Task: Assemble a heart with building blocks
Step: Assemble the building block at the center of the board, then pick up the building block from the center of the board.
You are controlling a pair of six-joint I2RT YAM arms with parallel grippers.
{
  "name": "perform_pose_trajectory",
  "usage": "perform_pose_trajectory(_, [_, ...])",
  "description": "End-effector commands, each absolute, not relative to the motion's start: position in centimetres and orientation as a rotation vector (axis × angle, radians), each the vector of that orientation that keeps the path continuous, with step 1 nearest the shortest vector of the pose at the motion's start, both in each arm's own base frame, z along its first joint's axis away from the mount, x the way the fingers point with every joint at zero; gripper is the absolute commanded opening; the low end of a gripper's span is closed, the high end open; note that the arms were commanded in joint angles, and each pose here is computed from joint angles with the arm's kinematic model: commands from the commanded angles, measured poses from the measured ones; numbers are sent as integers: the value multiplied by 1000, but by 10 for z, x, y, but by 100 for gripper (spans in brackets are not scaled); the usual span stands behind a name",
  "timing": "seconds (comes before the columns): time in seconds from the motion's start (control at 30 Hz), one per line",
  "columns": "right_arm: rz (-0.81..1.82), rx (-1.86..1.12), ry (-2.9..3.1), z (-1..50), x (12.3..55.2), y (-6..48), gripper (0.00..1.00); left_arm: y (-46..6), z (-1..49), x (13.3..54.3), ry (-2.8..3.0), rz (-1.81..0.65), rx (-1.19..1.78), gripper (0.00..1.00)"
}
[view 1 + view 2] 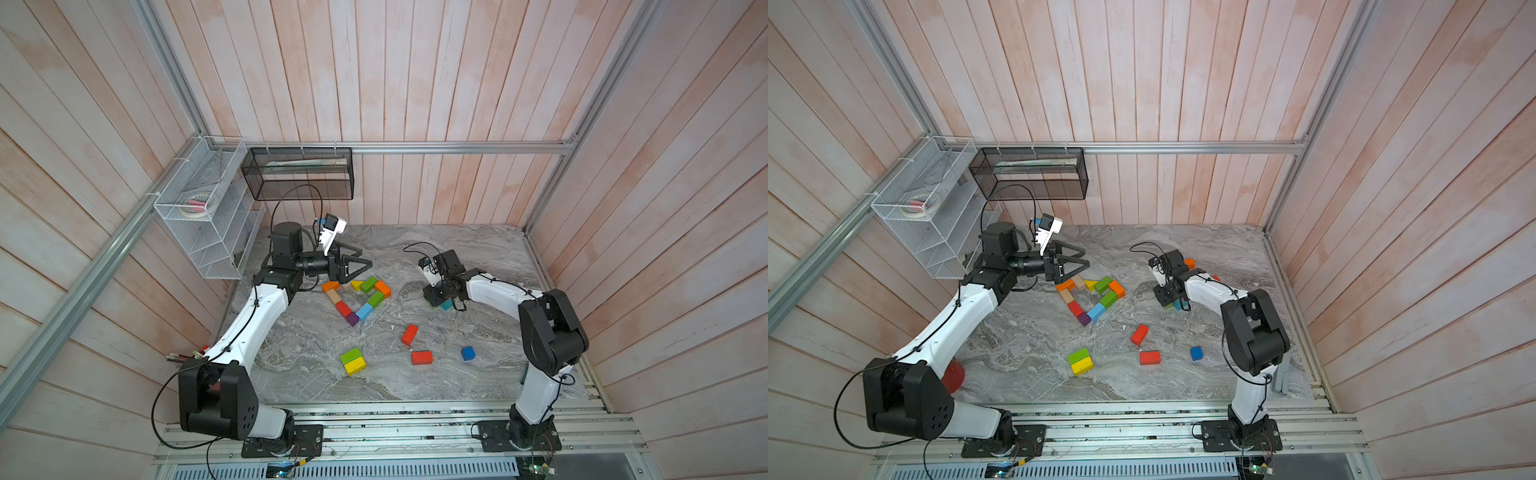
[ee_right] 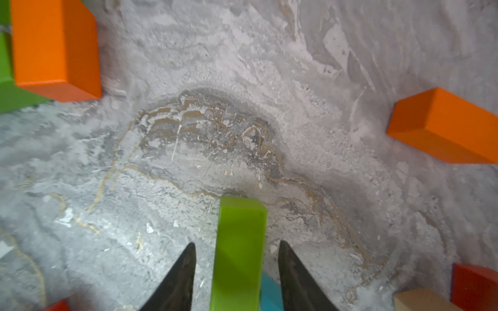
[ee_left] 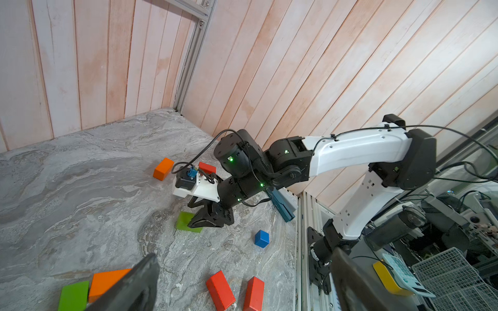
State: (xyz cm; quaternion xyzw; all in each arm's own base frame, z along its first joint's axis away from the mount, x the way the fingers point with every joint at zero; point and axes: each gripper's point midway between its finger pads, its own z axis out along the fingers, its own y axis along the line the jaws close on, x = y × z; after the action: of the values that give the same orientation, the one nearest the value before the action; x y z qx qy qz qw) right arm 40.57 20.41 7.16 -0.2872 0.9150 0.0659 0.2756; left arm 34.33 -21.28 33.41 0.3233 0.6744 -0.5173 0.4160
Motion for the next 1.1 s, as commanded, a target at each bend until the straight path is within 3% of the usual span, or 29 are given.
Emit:
perform_pose_trajectory(0.0, [287, -618, 2394, 99, 411, 198, 50, -216, 347, 344, 1638, -1324, 829, 100])
perform_pose_trajectory(0.4, [216, -141, 2453, 98, 418, 96, 47, -223, 374, 363, 1552, -1397, 861, 100])
perform_pose_trajectory(0.77, [7, -151, 2575, 61, 431, 47, 47, -223, 365, 351, 1540, -1462, 862, 100])
perform_pose_trajectory(1.07, [3, -124, 2610, 48, 434, 35, 47, -224, 368, 327, 1526, -1572, 966, 100])
